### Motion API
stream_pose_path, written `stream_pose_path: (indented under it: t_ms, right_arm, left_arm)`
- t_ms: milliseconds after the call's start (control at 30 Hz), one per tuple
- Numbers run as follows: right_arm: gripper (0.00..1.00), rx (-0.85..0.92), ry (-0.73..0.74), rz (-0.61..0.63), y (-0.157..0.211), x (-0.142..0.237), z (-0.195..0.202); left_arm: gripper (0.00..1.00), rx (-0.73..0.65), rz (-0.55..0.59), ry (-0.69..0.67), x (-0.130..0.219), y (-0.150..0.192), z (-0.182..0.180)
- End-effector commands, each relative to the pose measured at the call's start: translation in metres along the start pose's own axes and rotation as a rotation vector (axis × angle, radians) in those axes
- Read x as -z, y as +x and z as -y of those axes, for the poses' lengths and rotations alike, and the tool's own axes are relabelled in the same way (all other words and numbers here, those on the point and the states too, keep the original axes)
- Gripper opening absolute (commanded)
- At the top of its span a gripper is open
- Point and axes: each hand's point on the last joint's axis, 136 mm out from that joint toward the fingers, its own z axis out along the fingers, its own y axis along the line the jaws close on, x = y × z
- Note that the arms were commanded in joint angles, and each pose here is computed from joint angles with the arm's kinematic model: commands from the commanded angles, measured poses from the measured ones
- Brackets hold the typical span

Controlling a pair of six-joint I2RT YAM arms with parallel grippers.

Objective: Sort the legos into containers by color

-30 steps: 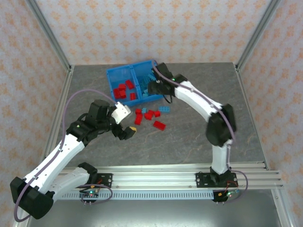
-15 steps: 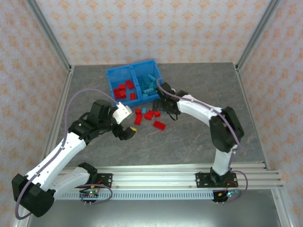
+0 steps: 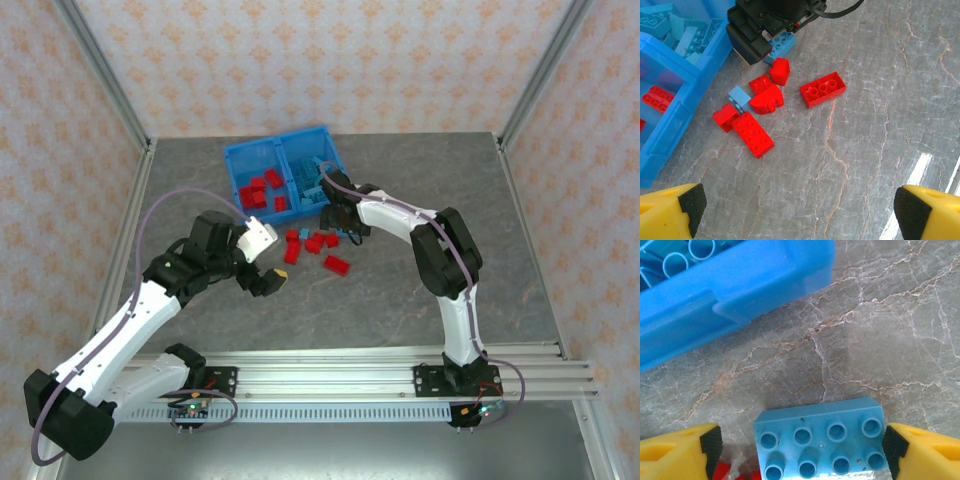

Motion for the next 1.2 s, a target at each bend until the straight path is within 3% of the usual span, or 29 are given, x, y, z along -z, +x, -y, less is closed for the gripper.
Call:
stream_pose_path:
  t_ms: [0, 133, 567, 933, 1167]
  right_arm:
    - [0.79, -0.010, 0.052, -0.029, 0.006, -0.014, 0.010]
    - [0.70, -0.007, 0.068, -0.062, 0.011, -0.020, 0.013]
    - [0.87, 0.096, 0.101, 0.034, -0.012, 0.021, 0.023]
    - [0.96, 0.005, -0.047, -0.013, -0.017, -0.011, -0.007]
    - [0.86, 0.053, -0.015, -0.048, -0.010, -0.030, -0.004]
  left_arm:
    - [1.00, -0.017, 0.000, -0.014, 0.005, -0.003, -0.002]
    - [1.00, -0.016, -0.003, -0.015, 0.004, -0.002, -0.002]
    - [1.00, -0.016, -0.009, -0.011, 0.002, -0.002, -0.002]
    - [1.00, -0.015, -0.015, -0.012, 0.001, -0.001, -0.003]
    - [1.00, -0.014, -0.016, -0.013, 0.002, 0.000, -0.003]
